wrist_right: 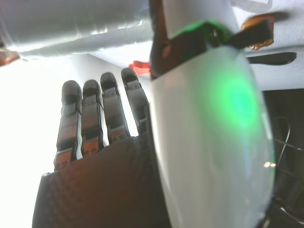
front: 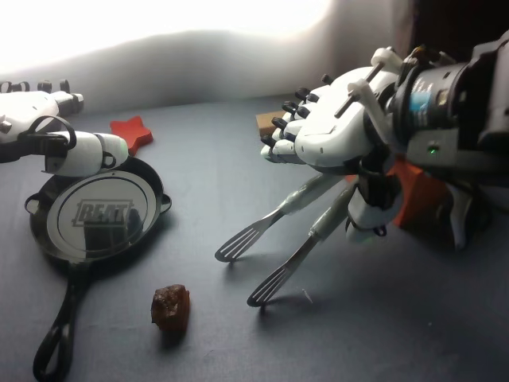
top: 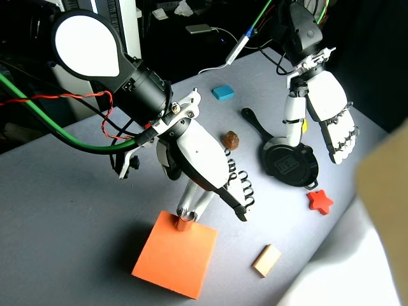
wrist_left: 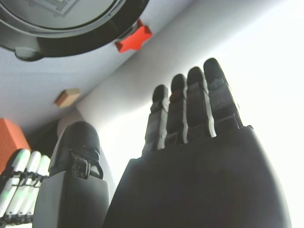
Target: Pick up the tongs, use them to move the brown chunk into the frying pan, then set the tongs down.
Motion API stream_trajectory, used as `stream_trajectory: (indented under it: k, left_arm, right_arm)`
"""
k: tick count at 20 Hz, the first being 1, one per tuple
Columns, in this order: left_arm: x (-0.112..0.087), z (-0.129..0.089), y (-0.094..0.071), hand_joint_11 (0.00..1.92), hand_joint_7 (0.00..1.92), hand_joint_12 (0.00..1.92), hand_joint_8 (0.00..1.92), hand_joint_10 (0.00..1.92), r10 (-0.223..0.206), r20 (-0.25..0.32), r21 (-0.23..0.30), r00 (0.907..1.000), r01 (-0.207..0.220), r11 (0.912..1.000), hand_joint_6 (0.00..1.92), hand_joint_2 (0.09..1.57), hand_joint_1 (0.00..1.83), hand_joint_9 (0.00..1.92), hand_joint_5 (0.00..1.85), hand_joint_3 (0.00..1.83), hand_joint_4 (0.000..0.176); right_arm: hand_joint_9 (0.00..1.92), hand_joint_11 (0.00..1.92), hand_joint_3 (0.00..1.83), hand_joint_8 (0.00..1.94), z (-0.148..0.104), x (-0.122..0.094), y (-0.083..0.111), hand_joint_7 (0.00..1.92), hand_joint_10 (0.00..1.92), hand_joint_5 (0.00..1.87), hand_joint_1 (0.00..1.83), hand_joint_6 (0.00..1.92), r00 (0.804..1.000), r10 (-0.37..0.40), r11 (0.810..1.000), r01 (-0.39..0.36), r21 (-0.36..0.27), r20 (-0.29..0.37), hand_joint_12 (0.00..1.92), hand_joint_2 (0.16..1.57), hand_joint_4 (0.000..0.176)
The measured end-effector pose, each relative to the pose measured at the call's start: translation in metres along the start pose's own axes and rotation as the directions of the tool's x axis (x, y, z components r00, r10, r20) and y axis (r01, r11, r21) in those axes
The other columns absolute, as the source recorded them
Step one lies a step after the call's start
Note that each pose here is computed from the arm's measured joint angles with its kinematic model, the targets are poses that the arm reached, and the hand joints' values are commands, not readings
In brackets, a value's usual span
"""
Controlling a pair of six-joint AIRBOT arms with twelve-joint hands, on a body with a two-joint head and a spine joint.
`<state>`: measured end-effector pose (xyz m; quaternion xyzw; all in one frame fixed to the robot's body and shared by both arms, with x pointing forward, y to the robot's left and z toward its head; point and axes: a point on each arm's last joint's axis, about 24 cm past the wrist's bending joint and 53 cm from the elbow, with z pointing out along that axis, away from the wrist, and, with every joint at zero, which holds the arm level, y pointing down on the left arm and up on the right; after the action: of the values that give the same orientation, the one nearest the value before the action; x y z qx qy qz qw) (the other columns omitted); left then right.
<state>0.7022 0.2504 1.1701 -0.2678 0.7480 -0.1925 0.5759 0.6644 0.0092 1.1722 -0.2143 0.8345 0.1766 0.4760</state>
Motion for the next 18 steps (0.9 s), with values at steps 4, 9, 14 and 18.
stream_trajectory:
  k: [4,9,14,18]
  left_arm:
    - [0.000,0.000,0.000,0.00,0.07,0.20,0.00,0.00,-0.001,0.000,0.000,1.0000,0.001,1.0000,0.00,1.27,0.12,0.05,0.05,0.00,0.000]
    - [0.000,0.000,0.000,0.00,0.05,0.13,0.00,0.00,-0.001,0.000,0.000,1.0000,0.001,1.0000,0.00,1.26,0.05,0.03,0.04,0.00,0.000]
    - [0.000,0.000,0.000,0.00,0.02,0.10,0.00,0.00,-0.001,0.000,-0.001,1.0000,0.001,1.0000,0.00,1.22,0.00,0.01,0.03,0.00,0.000]
    - [0.000,0.000,0.000,0.00,0.00,0.03,0.00,0.00,-0.001,0.001,-0.001,1.0000,0.001,1.0000,0.00,1.22,0.00,0.00,0.01,0.00,0.000]
  right_arm:
    - [0.00,0.00,0.00,0.00,0.004,-0.003,-0.008,0.00,0.00,0.00,0.90,0.00,1.000,0.001,1.000,-0.001,0.025,0.001,0.16,0.90,0.000]
    - [0.01,0.00,0.00,0.00,0.008,0.004,-0.002,0.00,0.00,0.00,0.90,0.00,1.000,-0.006,1.000,0.006,0.019,-0.013,0.20,0.91,0.000]
    - [0.01,0.00,0.00,0.00,0.012,0.016,-0.005,0.00,0.00,0.00,0.92,0.00,0.999,-0.004,1.000,0.005,0.031,-0.044,0.18,0.91,0.000]
    - [0.01,0.00,0.00,0.00,0.019,0.024,-0.009,0.00,0.00,0.00,0.97,0.00,0.998,0.000,0.999,0.003,0.045,-0.063,0.16,0.91,0.000]
